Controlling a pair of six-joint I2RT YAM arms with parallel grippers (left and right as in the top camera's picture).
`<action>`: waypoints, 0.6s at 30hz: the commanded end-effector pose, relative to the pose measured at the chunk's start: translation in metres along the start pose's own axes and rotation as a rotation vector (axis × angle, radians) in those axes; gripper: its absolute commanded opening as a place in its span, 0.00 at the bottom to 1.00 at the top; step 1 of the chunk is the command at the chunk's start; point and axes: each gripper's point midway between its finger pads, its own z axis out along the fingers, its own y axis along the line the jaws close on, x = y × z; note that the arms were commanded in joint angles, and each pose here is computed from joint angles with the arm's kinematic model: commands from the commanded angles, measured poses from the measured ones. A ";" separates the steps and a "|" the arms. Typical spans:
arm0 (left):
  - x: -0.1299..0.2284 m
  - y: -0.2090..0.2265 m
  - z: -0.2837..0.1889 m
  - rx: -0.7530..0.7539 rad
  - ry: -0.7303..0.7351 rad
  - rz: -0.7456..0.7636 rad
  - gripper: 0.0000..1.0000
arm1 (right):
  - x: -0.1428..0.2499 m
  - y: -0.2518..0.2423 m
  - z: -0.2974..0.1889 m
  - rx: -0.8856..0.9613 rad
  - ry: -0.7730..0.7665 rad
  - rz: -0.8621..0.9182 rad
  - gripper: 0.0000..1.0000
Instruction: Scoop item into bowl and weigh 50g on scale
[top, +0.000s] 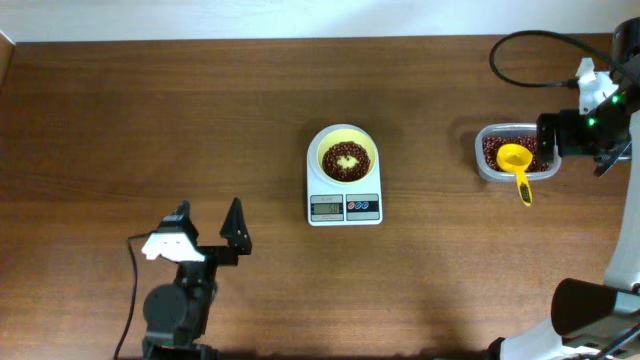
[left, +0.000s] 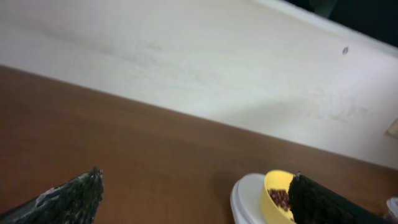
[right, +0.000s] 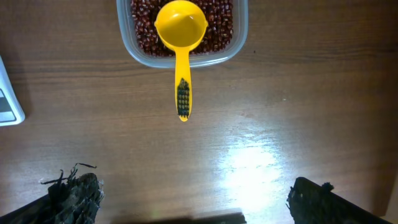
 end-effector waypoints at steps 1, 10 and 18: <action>-0.002 0.003 -0.007 0.023 -0.070 0.028 0.99 | 0.002 0.000 -0.002 0.008 -0.004 0.002 0.99; 0.022 0.018 -0.015 -0.007 -0.017 0.116 0.99 | 0.002 0.000 -0.002 0.008 -0.004 0.002 0.99; 0.042 0.018 -0.017 0.020 0.064 0.292 0.99 | 0.002 0.000 -0.002 0.008 -0.004 0.002 0.99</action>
